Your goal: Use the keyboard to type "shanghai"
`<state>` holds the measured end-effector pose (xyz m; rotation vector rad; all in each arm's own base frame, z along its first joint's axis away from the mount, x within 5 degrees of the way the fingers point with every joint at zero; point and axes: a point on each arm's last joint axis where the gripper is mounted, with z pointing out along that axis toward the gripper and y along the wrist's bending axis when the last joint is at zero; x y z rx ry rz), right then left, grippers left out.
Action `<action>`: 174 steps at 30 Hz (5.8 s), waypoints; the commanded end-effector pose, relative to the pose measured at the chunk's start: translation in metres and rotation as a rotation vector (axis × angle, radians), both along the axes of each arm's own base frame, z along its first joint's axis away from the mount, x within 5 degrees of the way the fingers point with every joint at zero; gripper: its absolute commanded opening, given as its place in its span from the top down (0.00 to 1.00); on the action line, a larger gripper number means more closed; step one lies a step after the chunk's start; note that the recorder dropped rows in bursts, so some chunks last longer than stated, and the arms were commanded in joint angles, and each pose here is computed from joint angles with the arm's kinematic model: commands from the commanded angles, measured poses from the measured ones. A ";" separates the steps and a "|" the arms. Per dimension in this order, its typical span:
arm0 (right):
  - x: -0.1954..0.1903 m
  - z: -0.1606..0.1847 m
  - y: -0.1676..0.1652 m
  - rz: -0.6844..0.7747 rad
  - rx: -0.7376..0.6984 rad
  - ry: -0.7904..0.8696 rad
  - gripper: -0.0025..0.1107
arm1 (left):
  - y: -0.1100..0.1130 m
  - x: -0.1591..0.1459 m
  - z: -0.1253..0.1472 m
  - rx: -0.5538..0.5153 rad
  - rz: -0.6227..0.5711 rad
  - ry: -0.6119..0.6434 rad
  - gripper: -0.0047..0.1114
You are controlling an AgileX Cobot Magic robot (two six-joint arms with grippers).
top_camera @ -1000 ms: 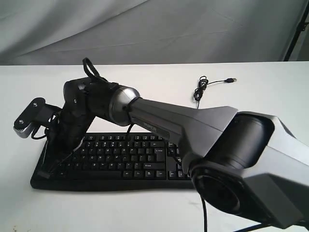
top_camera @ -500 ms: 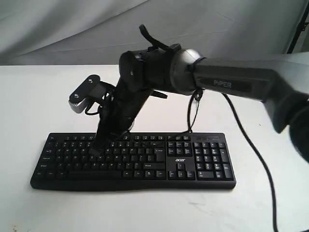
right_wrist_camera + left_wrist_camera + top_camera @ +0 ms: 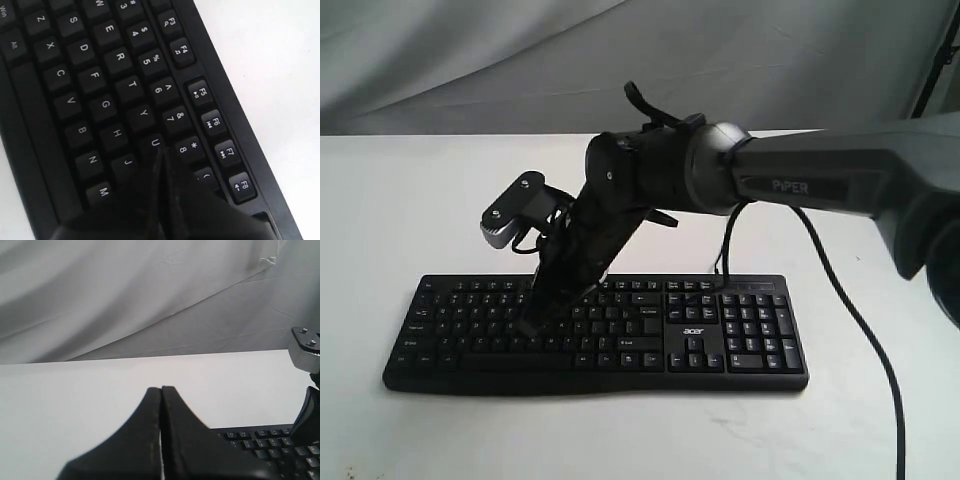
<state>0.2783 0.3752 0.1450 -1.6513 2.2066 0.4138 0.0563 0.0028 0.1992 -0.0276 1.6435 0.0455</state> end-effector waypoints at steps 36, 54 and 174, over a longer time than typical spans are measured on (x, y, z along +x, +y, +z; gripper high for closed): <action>0.005 -0.016 -0.006 0.005 -0.033 0.028 0.98 | 0.000 0.000 0.000 -0.002 -0.006 -0.007 0.96; 0.004 -0.023 -0.009 -0.007 -0.028 0.017 0.98 | 0.000 0.000 0.000 -0.002 -0.006 -0.007 0.96; -0.219 0.075 -0.372 -1.236 0.810 -0.813 0.98 | 0.000 0.000 0.000 -0.002 -0.006 -0.007 0.96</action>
